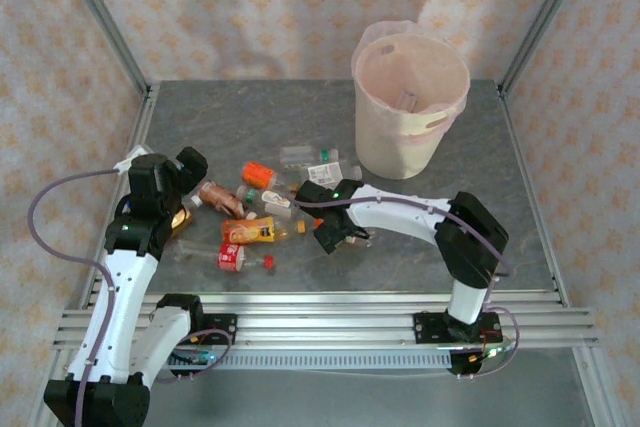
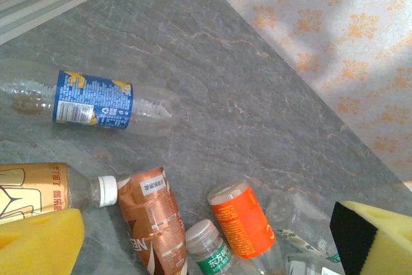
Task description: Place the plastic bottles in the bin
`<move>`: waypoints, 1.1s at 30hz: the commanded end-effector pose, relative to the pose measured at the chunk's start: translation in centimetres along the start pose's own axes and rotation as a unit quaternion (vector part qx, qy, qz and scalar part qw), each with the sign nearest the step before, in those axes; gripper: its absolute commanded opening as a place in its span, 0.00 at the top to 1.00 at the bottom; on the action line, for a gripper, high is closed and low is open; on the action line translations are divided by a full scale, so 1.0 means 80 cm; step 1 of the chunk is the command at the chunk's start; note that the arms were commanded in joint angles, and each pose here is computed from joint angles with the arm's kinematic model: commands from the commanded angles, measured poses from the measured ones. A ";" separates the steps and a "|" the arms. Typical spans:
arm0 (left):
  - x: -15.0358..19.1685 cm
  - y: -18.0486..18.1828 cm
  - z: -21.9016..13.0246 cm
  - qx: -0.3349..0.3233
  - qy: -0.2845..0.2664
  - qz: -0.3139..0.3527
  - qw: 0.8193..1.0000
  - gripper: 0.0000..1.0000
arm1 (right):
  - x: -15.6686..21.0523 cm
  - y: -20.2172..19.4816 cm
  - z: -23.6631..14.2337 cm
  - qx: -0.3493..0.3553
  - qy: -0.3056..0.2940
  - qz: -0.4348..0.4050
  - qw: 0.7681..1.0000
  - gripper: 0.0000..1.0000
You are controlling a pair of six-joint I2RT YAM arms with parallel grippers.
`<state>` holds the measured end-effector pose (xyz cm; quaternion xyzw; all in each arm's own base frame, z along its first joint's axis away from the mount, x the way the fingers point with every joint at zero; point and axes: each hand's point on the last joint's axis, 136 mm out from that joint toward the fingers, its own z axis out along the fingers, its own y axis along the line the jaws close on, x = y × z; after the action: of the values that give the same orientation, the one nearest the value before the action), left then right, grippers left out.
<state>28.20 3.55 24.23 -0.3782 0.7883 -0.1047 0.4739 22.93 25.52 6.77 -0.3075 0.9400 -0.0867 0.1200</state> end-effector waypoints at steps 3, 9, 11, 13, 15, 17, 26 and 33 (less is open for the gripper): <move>-0.003 -0.005 0.003 0.007 -0.001 0.003 1.000 0.00 | -0.012 0.002 0.008 -0.003 0.001 -0.001 1.000 0.08; -0.002 -0.004 0.003 0.006 0.001 0.008 1.000 0.00 | -0.006 0.006 0.017 -0.010 0.016 0.006 1.000 0.10; -0.001 -0.004 0.003 0.005 0.002 0.009 1.000 0.00 | -0.002 0.007 0.019 -0.011 0.021 0.009 1.000 0.11; -0.001 -0.004 0.002 0.005 0.002 0.010 1.000 0.00 | 0.004 0.007 0.021 -0.013 0.026 0.012 1.000 0.11; -0.002 -0.004 0.002 0.005 0.002 0.010 1.000 0.00 | 0.009 0.009 0.023 -0.017 0.032 0.016 0.999 0.12; -0.002 -0.004 0.002 0.005 0.001 0.010 1.000 0.00 | 0.014 0.011 0.023 -0.023 0.037 0.022 0.999 0.13; -0.003 -0.004 0.001 0.006 0.001 0.011 1.000 0.00 | 0.038 0.020 0.032 -0.046 0.060 0.042 0.996 0.16; -0.003 -0.004 0.000 0.005 0.001 0.011 1.000 0.00 | 0.052 0.024 0.045 -0.048 0.077 0.046 0.995 0.18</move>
<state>28.45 3.43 23.77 -0.3763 0.7938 -0.1038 0.4663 19.89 24.64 2.25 -0.2745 0.9590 -0.0595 0.0383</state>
